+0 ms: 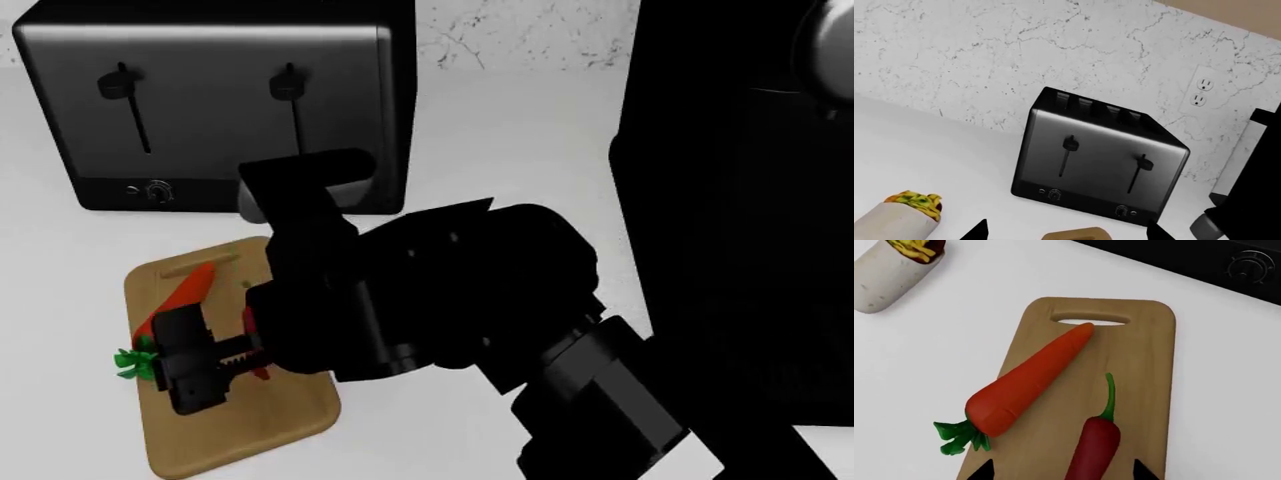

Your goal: Clear the non-vegetable object off the cutting board and place the vegetables onto it.

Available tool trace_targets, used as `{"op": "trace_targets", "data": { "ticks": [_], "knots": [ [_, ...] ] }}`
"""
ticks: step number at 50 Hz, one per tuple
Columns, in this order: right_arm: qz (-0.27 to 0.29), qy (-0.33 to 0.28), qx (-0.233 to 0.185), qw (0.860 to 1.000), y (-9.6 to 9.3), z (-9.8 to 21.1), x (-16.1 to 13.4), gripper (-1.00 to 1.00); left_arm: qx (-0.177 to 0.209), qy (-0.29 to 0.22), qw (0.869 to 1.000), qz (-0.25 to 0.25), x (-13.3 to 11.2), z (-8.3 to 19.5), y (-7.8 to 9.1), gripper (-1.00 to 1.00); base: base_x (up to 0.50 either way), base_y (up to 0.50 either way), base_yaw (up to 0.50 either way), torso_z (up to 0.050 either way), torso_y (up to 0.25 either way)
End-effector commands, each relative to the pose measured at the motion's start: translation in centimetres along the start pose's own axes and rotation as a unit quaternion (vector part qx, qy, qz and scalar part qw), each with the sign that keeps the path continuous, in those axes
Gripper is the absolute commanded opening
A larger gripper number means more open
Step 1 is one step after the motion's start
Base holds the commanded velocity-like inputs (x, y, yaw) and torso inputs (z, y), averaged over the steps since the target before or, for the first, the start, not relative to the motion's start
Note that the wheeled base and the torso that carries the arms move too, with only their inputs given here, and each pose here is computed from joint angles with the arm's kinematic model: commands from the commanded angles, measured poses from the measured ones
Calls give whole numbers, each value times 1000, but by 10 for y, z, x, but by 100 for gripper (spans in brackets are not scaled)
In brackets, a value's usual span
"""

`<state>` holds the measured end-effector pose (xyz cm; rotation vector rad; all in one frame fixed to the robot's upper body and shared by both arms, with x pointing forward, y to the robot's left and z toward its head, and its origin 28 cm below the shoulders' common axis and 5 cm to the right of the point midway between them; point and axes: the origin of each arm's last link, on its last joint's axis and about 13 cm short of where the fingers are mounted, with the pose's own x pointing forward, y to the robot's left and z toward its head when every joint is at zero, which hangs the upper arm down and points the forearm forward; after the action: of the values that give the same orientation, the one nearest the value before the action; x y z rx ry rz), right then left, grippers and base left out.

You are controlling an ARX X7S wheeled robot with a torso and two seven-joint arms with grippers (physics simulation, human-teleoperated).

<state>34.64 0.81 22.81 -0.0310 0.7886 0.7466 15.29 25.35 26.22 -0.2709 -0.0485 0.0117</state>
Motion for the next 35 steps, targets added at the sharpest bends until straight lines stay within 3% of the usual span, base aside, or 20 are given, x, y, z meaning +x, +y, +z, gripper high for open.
{"op": "trace_targets", "data": {
  "ticks": [1, 12, 22, 30, 35],
  "knots": [
    [8, -5, -14, 1000, 4, 5, 1, 100, -15, -24, 1000, -2, 3, 3, 2, 100, 0, 0, 0, 0, 0],
    [-3, -40, -47, 998, 16, 21, -30, 100, -16, -25, 1000, -3, 2, 4, 2, 100, 0, 0, 0, 0, 0],
    [-15, -67, -59, 996, 28, 18, -69, 100, -13, -28, 1000, -7, 2, 7, 0, 100, 0, 0, 0, 0, 0],
    [-32, -103, -101, 989, 54, 9, -127, 100, -11, -31, 999, -12, 0, 10, -2, 100, 0, 0, 0, 0, 0],
    [-39, -125, -107, 986, 70, 0, -153, 100, -9, -33, 999, -15, -1, 13, -3, 100, 0, 0, 0, 0, 0]
  ]
}}
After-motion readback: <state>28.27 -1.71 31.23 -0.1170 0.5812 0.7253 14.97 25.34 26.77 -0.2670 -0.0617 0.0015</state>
